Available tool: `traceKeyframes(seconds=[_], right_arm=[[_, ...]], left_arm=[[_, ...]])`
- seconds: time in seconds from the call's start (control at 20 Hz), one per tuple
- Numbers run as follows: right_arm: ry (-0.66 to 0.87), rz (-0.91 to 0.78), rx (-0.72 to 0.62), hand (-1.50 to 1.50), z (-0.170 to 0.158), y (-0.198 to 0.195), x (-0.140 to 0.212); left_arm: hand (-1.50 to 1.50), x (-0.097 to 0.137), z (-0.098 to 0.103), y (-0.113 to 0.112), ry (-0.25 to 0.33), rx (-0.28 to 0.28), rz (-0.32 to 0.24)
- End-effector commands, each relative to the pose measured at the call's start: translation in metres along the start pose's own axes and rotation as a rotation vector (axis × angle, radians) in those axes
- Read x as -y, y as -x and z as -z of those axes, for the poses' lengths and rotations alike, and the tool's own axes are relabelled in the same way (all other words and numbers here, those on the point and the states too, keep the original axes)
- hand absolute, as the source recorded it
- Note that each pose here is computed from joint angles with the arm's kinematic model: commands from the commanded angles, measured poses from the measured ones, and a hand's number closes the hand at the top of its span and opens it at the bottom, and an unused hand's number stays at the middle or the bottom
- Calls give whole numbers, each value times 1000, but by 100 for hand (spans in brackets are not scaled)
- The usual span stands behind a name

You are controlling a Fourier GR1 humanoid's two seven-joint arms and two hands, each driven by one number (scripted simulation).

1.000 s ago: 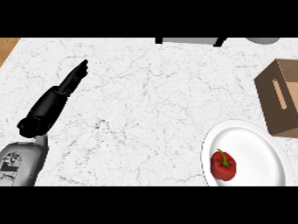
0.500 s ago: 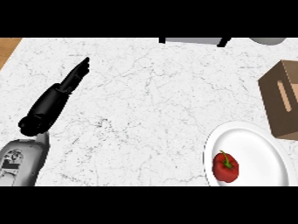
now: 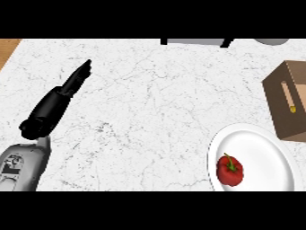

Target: Pick the lemon from the plate and place it in the cardboard box

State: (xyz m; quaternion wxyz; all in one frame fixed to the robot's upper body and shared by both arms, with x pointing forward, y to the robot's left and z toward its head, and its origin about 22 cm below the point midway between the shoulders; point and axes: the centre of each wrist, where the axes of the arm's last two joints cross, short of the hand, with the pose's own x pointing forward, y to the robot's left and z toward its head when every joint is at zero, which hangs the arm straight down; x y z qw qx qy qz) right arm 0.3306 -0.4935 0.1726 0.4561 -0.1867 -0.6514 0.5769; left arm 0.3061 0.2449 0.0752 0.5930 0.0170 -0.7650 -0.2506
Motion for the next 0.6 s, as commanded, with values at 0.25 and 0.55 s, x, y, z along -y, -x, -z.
traceKeyframes(seconds=[0.25, 0.55], right_arm=[[243, 746, 142, -150, 8, 23, -37], [365, 903, 83, -150, -11, 30, -7]], left_arm=[[0, -7, -5, 1, -7, -7, 14], [0, 6, -6, 6, 0, 3, -5]])
